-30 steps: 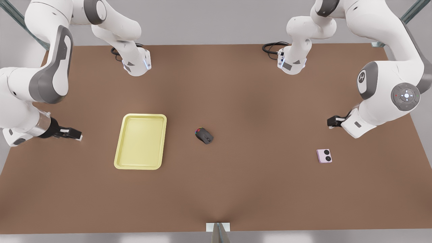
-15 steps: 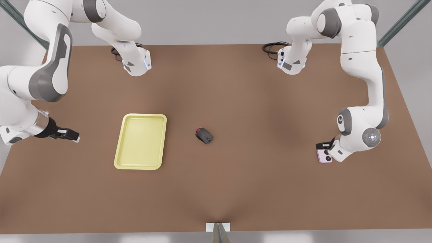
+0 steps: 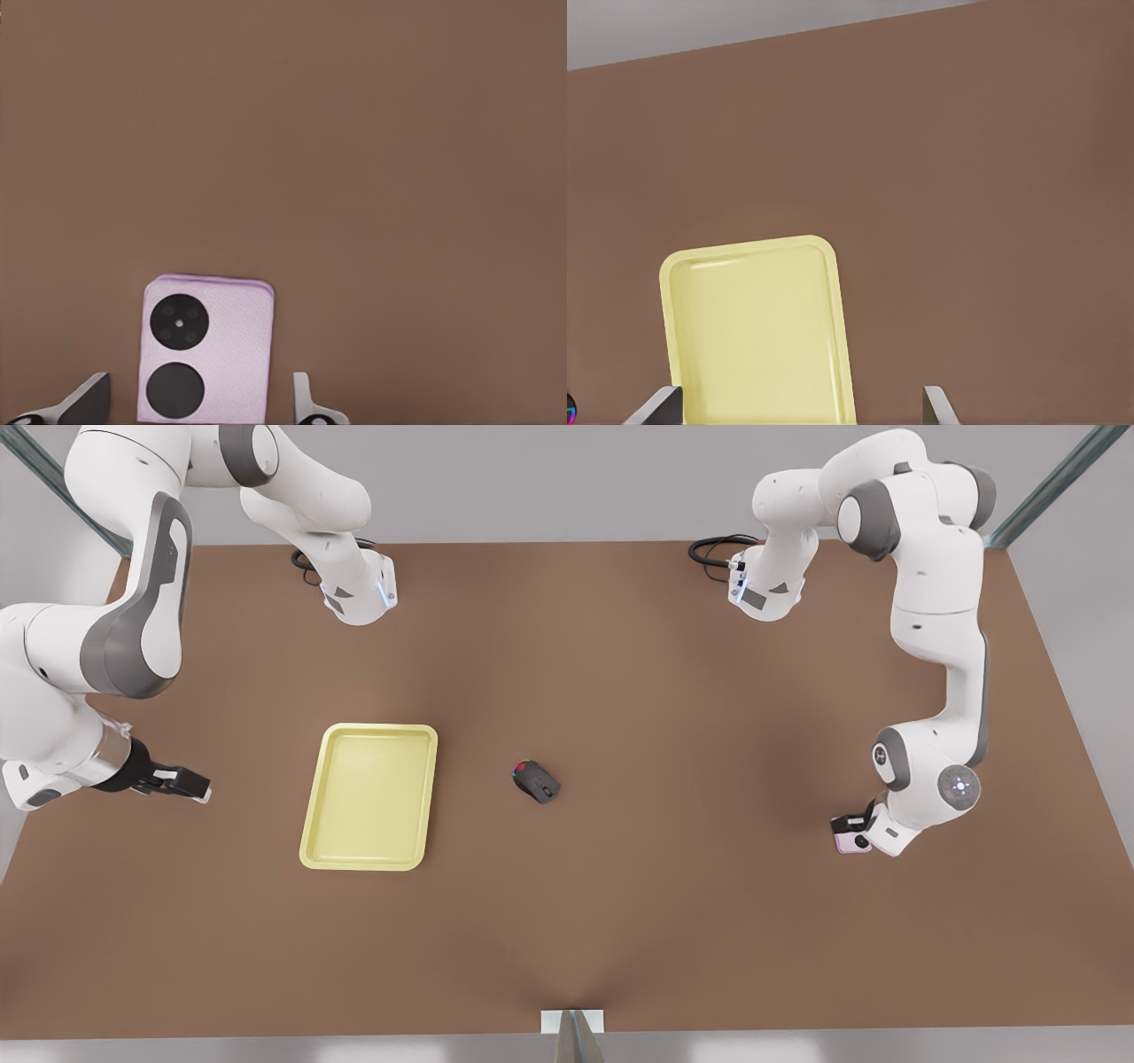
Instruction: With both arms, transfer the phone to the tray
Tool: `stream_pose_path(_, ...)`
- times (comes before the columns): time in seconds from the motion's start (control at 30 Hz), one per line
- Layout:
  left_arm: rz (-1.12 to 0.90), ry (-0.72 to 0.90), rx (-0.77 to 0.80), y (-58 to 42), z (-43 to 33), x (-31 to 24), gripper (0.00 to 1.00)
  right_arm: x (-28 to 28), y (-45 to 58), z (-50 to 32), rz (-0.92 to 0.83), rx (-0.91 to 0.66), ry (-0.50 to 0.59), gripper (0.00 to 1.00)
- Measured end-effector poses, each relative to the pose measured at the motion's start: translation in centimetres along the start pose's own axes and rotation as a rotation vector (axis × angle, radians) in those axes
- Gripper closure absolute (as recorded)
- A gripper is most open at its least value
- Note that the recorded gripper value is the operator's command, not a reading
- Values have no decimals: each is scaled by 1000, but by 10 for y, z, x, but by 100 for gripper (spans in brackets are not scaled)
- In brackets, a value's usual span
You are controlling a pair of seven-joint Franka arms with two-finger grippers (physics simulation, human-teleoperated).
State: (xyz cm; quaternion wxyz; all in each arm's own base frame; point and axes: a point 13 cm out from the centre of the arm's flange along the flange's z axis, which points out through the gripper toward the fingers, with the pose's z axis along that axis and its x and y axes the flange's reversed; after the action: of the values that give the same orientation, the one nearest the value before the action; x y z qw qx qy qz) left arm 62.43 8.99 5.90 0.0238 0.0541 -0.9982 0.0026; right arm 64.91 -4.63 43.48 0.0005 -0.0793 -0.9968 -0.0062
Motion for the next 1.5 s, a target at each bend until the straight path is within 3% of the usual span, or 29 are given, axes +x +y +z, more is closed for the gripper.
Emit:
stream_pose_path(0.33,34,10,-6,5,28,3,0,0,0,0,2,0,-1,0)
stream_pose_path(0.43,43,12,-7,5,32,4,9,0,0,0,3,0,-1,0)
stream_pose_path(0.73,61,11,-8,6,34,3,9,0,0,0,4,0,-1,0)
stream_pose_path(1.13,75,8,-11,6,33,2,22,0,0,0,5,-1,-1,0)
stream_pose_path(1.5,78,4,-12,5,28,0,24,0,0,0,5,-1,-1,0)
